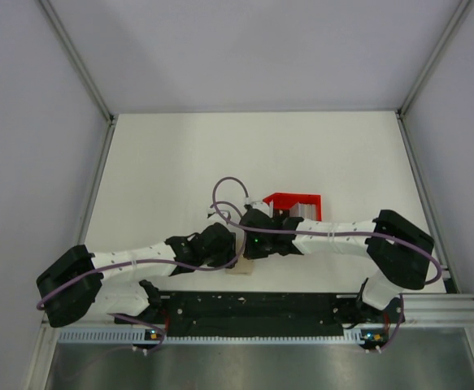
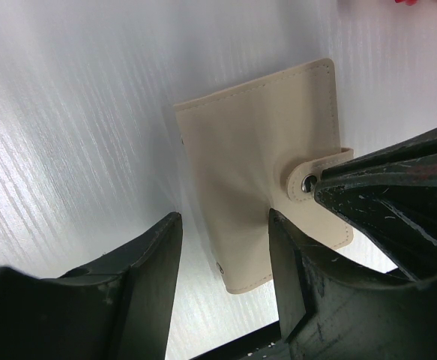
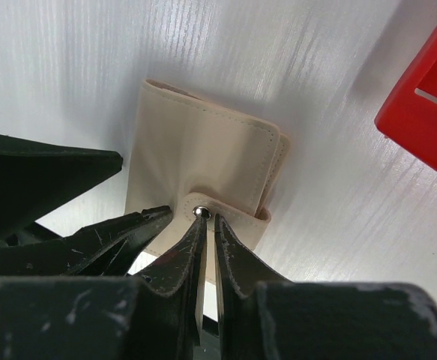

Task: Put the credit cards into the card holder
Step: Close the card holder at the center of the board.

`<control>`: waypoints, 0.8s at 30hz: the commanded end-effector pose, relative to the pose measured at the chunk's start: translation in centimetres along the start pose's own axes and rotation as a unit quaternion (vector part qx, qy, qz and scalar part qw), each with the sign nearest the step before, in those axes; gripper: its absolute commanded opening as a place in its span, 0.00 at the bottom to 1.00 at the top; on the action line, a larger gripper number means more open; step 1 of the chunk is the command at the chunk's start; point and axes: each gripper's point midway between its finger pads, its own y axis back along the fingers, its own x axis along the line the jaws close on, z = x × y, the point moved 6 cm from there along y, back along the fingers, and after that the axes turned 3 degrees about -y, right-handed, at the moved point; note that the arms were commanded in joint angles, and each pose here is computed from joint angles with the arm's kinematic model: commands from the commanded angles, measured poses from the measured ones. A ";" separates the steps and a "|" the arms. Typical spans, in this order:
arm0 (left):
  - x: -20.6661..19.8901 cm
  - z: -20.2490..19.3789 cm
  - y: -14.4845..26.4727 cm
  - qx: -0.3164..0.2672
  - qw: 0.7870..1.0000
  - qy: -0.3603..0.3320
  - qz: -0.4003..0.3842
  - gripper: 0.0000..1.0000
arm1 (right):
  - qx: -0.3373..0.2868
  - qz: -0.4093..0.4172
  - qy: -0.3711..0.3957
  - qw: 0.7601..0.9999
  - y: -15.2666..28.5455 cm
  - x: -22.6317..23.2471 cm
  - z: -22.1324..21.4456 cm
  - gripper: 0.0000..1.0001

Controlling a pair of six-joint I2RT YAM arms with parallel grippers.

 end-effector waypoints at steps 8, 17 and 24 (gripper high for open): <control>1.4 -2.4 -0.2 0.049 0.999 -0.011 0.022 0.55 | -0.019 0.001 0.007 1.000 -0.6 1.4 0.9 0.09; 1.4 -2.5 -0.2 0.049 0.999 -0.010 0.019 0.55 | -0.020 -0.022 0.011 0.999 -1.3 1.0 1.0 0.09; 1.4 -2.5 -0.2 0.049 0.999 -0.010 0.018 0.54 | 0.002 -0.053 0.023 0.998 -1.8 0.5 0.6 0.09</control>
